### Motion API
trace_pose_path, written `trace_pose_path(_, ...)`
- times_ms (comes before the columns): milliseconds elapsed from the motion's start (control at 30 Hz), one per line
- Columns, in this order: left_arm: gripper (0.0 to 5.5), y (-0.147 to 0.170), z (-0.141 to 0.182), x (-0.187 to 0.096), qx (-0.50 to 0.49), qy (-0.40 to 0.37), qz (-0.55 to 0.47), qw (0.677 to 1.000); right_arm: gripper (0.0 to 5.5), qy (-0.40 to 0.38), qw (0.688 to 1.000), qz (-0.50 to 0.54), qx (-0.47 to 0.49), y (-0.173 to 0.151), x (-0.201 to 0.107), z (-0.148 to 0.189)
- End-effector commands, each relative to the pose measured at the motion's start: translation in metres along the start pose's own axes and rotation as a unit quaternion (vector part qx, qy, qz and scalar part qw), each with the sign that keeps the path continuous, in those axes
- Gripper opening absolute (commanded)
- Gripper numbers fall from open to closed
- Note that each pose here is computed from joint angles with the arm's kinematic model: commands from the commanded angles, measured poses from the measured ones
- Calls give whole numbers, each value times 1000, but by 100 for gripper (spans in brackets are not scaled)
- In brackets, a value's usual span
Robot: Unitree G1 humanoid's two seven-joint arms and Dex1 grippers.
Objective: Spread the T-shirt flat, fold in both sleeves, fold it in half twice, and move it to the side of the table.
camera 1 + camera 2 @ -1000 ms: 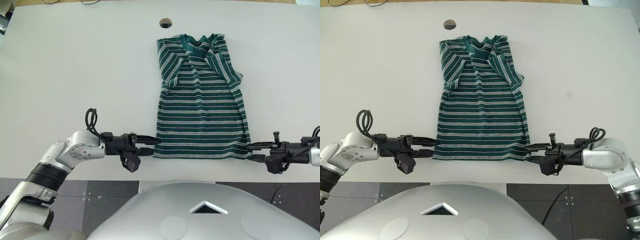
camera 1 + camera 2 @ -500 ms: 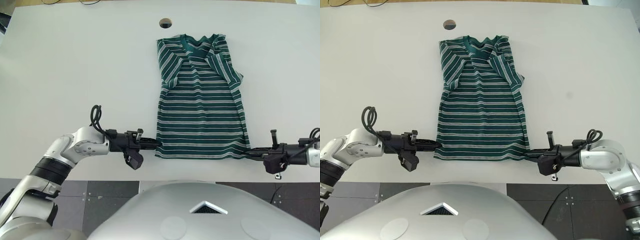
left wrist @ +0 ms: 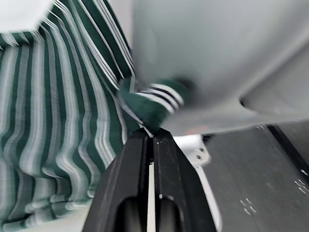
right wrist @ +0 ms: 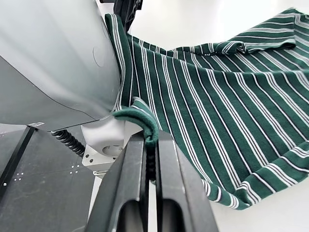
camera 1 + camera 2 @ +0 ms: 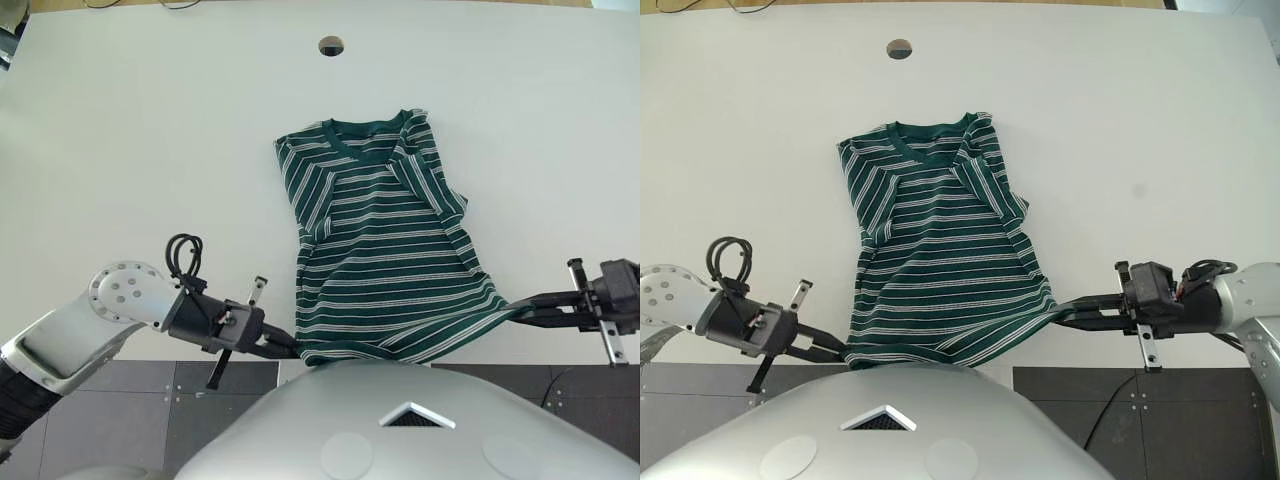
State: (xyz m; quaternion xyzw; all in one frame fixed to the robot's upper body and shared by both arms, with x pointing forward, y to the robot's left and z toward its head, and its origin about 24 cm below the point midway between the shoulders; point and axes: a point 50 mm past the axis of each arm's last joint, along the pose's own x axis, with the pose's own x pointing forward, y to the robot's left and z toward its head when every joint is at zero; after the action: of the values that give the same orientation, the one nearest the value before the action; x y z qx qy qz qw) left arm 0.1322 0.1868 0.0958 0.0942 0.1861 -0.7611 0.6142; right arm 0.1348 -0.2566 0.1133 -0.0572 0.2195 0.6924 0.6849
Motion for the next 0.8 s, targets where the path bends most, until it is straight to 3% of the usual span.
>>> trace_pose_path(33,12,27,-1,-17,-39,-36,99,994,10,-38,994,-69,-75,-27,3,8)
trace_pose_path(200,12,72,-4,-49,-26,-105,248,963,10,-93,958,-203,-180,-84,26,29)
trace_pose_path(367,12,111,-15,-70,-31,-121,366,922,10,-58,915,-306,-257,-133,40,48)
trace_pose_path(633,12,154,-22,-77,-55,-102,464,878,10,18,870,-385,-309,-190,59,48)
trace_pose_path(767,12,167,-33,-73,-85,-85,481,868,10,47,867,-402,-290,-206,67,34)
trace_pose_path(800,10,169,-37,-73,-91,-78,486,866,36,54,868,-405,-281,-210,69,30)
